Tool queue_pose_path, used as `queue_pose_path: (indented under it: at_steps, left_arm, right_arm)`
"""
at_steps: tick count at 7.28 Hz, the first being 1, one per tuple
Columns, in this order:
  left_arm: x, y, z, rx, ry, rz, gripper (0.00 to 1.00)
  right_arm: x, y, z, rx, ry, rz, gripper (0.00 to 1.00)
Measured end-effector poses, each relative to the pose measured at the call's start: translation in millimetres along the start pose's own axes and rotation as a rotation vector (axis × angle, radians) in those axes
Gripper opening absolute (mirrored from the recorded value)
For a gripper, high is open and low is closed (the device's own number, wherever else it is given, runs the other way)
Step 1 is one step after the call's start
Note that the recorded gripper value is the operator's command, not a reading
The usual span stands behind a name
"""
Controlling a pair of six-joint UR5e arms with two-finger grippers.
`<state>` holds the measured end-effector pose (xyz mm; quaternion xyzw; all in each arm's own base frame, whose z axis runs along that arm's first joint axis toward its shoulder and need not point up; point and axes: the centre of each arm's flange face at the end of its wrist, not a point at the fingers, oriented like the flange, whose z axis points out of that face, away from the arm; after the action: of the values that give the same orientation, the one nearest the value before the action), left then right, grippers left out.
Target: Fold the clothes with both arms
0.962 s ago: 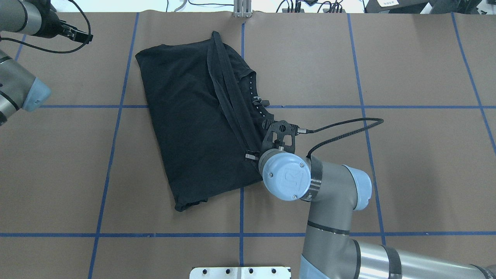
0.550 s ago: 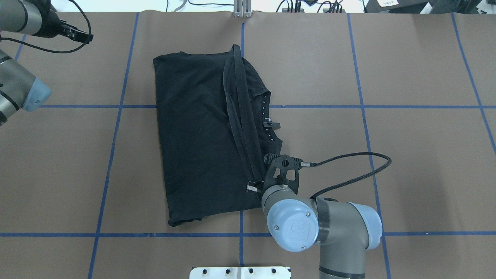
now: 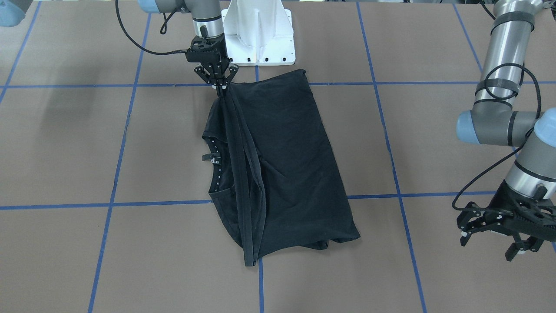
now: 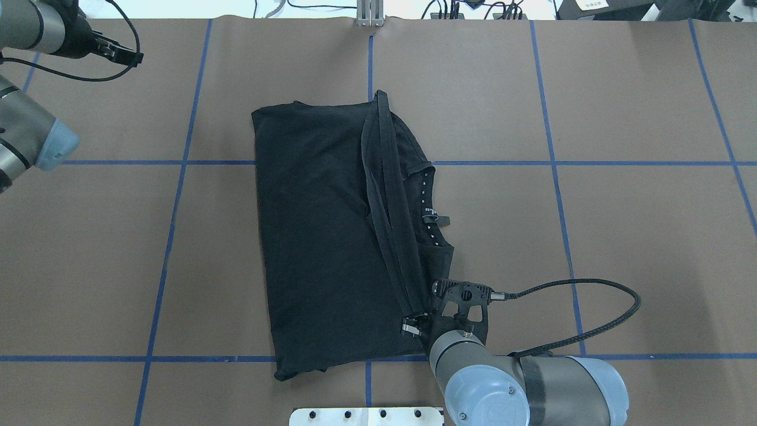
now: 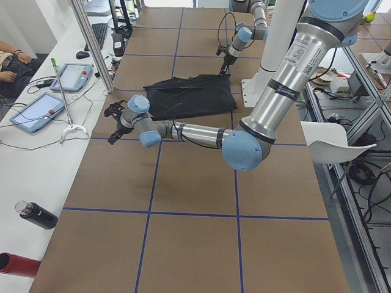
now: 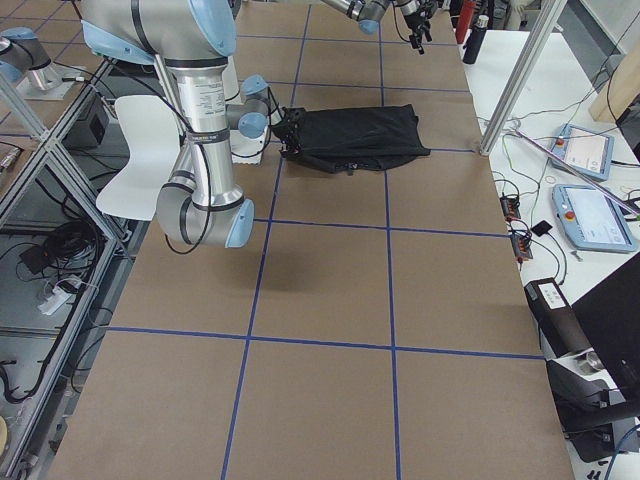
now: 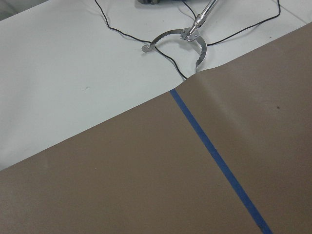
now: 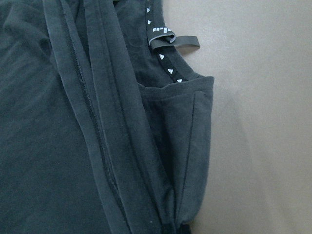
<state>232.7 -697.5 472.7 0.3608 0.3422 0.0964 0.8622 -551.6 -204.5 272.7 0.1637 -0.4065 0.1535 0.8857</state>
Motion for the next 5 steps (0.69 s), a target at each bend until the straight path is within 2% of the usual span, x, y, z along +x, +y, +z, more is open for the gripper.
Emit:
queue_pose_path:
  at_steps: [1,2,3,5]
  left_arm:
    - [2,0,1,-0.002,0.003,0.002,1.00]
    - [5,1,3,-0.004,0.005,0.004,1.00]
    - [7,1,4,-0.005,0.007,0.005,1.00]
    - [8,1,4,-0.005,0.008,0.005,1.00]
  right_arm:
    - [2,9,-4,0.000,0.001,0.006,0.00]
    - [2,19,-8,-0.001,0.003,0.007,0.14]
    - [2,26,-11,-0.002,0.005,0.005,0.99]
    - [0,20,-20,-0.005,-0.003,0.005,1.00]
